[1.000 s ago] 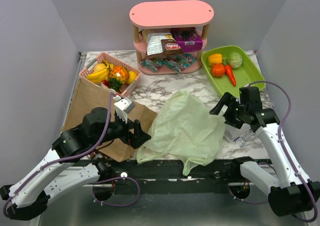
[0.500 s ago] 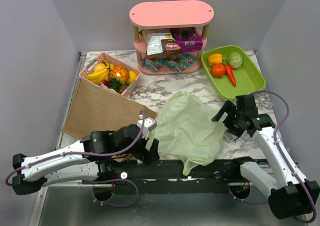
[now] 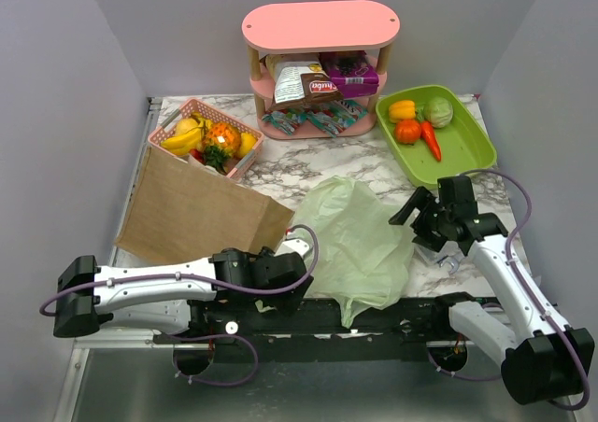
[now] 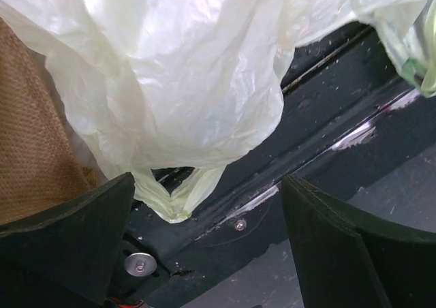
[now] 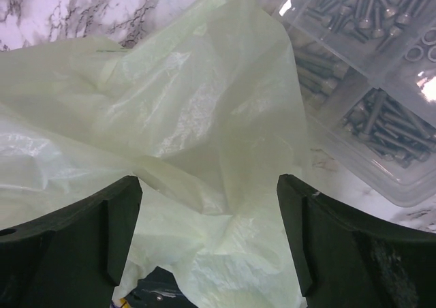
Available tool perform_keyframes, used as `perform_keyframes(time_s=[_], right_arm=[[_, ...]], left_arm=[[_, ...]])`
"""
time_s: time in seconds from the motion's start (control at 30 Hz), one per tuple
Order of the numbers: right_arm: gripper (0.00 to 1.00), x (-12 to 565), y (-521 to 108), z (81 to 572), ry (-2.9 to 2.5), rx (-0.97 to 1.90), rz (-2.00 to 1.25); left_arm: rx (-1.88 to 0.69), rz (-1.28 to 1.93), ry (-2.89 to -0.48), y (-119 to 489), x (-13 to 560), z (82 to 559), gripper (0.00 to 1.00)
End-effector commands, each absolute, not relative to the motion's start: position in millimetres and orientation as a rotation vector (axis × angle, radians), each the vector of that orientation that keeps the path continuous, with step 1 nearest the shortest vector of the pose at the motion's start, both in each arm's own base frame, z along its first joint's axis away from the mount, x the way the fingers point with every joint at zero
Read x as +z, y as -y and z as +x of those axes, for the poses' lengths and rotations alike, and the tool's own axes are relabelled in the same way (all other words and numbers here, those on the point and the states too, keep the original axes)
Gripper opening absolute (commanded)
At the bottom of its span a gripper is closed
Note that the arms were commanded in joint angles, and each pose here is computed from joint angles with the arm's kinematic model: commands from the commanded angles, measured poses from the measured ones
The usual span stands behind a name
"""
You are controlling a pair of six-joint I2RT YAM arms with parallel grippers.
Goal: Place the food into the grocery bag and tie it
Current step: Adjust the grocery bag at the center of the board.
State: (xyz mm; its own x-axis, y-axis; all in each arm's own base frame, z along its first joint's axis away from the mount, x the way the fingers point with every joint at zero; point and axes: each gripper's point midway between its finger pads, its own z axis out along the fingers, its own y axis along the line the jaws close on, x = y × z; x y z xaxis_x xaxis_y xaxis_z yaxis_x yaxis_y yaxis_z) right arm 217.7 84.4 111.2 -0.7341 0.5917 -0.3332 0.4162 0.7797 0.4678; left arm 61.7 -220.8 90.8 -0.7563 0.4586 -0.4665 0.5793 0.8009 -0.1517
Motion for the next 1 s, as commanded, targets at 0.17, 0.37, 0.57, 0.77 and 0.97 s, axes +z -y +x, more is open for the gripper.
perform_keyframes(time_s=[0.17,0.37,0.57,0.77,0.97], right_arm=[[0.88,125.9,-98.1,243.3,-2.441,0.611,0.679],[0.88,129.8,-96.9,247.5,-2.467,0.583,0.645],[0.89,128.6,-91.4,239.1,-2.475,0.546,0.626],[0.89,119.2,-93.7,230.0,-2.502,0.563,0.629],[0.88,112.6,-98.1,229.3,-2.512,0.596,0.63]], left_arm=[[-0.427,0.888,-2.542,228.5,98.5,40.2,0.93],[-0.364,0.921,-2.58,228.2,68.8,36.3,0.88],[-0.269,0.911,-2.598,228.1,48.4,41.2,0.72],[-0.206,0.946,-2.585,233.1,41.3,46.7,0.54],[-0.219,0.993,-2.536,246.0,46.5,52.3,0.04]])
